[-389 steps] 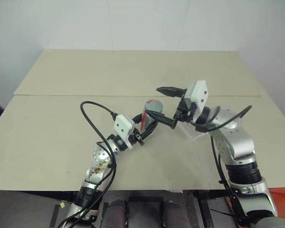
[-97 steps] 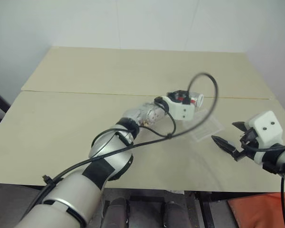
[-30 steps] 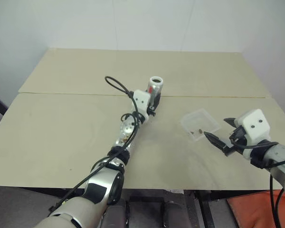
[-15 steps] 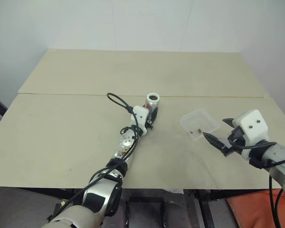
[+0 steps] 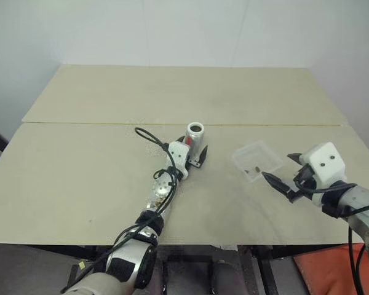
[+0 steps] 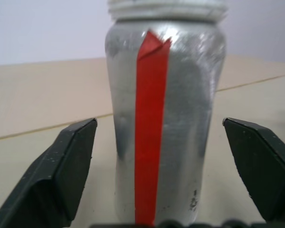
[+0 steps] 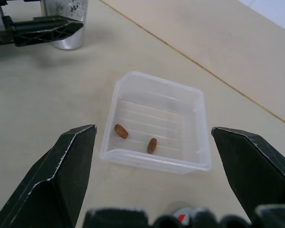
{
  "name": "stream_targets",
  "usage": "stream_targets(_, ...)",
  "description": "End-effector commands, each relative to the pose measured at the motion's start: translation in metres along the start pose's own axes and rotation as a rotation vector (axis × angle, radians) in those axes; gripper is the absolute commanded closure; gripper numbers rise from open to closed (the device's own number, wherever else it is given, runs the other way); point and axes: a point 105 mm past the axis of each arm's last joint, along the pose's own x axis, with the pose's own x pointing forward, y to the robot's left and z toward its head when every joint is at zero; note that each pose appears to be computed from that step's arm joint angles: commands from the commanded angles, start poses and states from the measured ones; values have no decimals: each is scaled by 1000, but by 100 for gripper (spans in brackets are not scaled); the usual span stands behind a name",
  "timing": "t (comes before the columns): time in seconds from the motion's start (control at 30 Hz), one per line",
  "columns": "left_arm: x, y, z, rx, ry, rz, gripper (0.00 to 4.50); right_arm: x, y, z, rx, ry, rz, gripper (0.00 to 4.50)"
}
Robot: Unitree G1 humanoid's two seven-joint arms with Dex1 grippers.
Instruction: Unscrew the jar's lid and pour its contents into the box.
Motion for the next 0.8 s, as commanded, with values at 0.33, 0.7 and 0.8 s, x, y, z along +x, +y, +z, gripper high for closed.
stream_targets(0.33,-53,4,50,-50,-58,41,3,0,-4,9,-57,-39,-2,0)
stream_targets(0.7,-118,50,101,114,65,-60,3,0,-27,1,-94,-19,4,0)
stream_targets(0.8,-141,49,108,254,133,-283,3,-4,-34,1,-124,-24,39,0)
